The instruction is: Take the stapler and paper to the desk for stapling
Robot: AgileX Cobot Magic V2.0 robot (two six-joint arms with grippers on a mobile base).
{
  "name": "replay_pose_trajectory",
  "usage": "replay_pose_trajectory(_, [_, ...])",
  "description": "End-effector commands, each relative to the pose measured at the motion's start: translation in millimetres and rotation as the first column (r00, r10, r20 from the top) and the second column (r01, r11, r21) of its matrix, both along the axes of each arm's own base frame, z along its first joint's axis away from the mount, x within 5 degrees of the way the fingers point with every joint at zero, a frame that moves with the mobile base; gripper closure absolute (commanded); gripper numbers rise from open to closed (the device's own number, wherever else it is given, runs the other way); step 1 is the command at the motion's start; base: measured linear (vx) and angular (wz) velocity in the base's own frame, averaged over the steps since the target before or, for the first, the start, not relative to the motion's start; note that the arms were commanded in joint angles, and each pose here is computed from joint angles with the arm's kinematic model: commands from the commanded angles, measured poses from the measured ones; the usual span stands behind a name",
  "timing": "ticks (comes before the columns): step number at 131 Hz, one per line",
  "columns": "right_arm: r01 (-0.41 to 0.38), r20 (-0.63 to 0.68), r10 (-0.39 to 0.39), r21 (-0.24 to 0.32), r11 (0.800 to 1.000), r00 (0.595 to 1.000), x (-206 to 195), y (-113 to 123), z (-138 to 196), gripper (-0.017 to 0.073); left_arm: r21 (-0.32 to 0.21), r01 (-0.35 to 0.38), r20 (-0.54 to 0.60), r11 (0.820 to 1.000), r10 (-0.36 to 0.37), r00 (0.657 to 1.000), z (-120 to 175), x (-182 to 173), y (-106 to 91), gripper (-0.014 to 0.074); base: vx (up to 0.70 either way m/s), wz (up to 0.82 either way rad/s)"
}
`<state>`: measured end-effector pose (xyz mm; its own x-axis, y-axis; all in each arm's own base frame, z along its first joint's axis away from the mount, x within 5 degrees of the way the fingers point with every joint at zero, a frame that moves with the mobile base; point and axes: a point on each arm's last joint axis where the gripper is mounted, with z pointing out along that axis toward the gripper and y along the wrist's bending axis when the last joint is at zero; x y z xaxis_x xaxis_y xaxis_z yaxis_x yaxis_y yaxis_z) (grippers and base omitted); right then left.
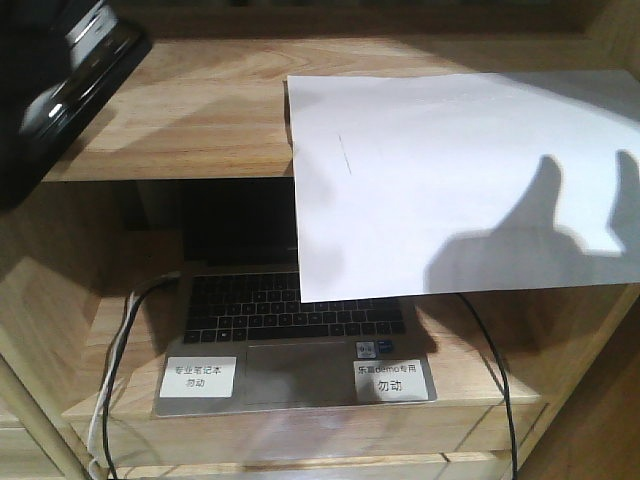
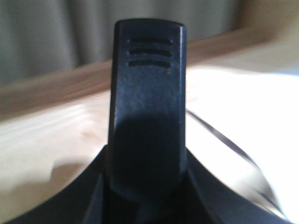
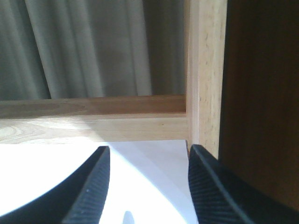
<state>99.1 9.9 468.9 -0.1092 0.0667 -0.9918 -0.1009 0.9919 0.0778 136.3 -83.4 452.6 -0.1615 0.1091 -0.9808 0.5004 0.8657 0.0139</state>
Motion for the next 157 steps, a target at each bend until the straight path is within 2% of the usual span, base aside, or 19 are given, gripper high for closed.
replay_pose_trajectory(1, [0.014, 0.093, -0.014, 0.001, 1.000, 0.996, 0, -1, 14, 0.0199, -0.124, 0.076, 0.187, 0.989, -0.052, 0.981, 12, -31, 13.4, 0.0601, 0.00, 0.00])
replay_pose_trajectory(3, [0.014, 0.093, -0.014, 0.001, 1.000, 0.996, 0, -1, 14, 0.0199, -0.114, 0.081, 0.197, 0.990, -0.058, 0.979, 10, -35, 15.3, 0.0601, 0.00, 0.00])
replay_pose_trajectory(12, [0.014, 0.093, -0.014, 0.001, 1.000, 0.996, 0, -1, 14, 0.0199, -0.141, 0.113, 0.203, 0.984, -0.083, 0.976, 0, -53, 24.4, 0.0601, 0.00, 0.00])
replay_pose_trajectory(47, [0.014, 0.093, -0.014, 0.001, 1.000, 0.996, 0, -1, 14, 0.0199, -0.184, 0.172, 0.214, 0.968, -0.132, 0.968, -36, -106, 53.0, 0.0601, 0.00, 0.00])
replay_pose_trajectory(81, [0.014, 0.093, -0.014, 0.001, 1.000, 0.996, 0, -1, 14, 0.0199, -0.171, 0.194, 0.215, 0.966, -0.155, 0.964, -68, -142, 74.4, 0.0601, 0.00, 0.00])
replay_pose_trajectory(104, [0.014, 0.093, -0.014, 0.001, 1.000, 0.996, 0, -1, 14, 0.0199, -0.170, 0.202, 0.226, 0.965, -0.161, 0.961, -79, -154, 81.9, 0.0601, 0.00, 0.00])
replay_pose_trajectory(157, [0.014, 0.093, -0.014, 0.001, 1.000, 0.996, 0, -1, 14, 0.0199, -0.169, 0.202, 0.232, 0.965, -0.160, 0.959, -80, -157, 83.7, 0.0600, 0.00, 0.00])
